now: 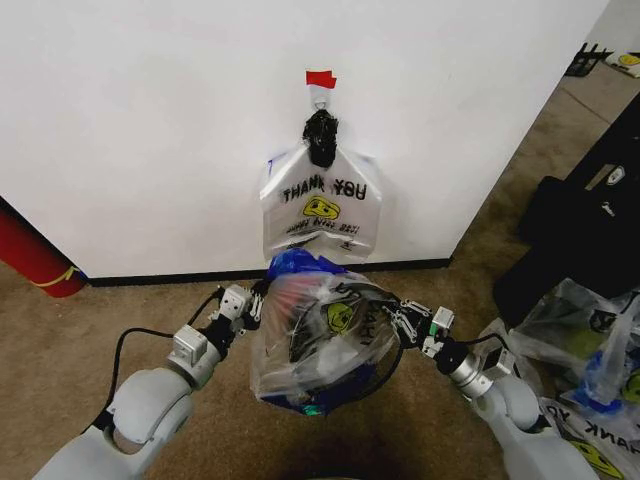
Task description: Pick up the garbage bag from the wall and place it over the trash bin.
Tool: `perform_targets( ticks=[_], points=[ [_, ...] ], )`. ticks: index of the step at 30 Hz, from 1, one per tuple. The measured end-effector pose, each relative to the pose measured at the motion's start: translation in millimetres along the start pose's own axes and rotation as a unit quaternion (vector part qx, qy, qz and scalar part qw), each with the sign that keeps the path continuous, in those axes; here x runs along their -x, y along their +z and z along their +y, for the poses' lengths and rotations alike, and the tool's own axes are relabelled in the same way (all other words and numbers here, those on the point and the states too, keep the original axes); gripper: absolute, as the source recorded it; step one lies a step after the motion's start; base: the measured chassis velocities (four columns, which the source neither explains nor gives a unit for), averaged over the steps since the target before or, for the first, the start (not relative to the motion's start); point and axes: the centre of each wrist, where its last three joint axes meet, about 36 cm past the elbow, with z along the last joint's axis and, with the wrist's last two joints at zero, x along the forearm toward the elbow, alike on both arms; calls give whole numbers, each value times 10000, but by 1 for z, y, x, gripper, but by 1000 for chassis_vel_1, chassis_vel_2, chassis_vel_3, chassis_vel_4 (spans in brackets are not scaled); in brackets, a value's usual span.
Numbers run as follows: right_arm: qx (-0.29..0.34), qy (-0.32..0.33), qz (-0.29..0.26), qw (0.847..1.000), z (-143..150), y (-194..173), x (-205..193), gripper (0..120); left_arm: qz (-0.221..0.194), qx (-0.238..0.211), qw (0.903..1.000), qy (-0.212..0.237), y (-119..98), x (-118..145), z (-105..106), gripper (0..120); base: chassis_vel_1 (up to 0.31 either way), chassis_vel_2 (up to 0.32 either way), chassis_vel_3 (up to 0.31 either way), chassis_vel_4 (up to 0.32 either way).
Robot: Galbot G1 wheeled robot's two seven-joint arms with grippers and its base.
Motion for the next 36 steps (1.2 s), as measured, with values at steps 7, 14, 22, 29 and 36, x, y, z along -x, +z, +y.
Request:
perform_targets(
  ticks=[7,14,22,29,36],
  points=[
    [405,643,-113,9970,12,14,-2,1,-116,-444,9989,-58,-6,-1,-3,13,0,0,0,0],
    [995,1931,64,9761,40,40,-3,1,-424,-778,9959,-204,-18,-1,0,39,0,0,0,0],
    [1421,2927,243,9453,59,46,5,1,-1457,682,9852,598,-19,-20,2,68,0,0,0,0],
    [1452,3239,261,9345,67,35,12,1,-1964,2575,9193,2238,-6,-22,12,93,0,0,0,0],
    [1202,3039,294,9446,72,27,15,1,-1685,3238,8863,2850,-7,-21,22,100,0,0,0,0]
  ],
)
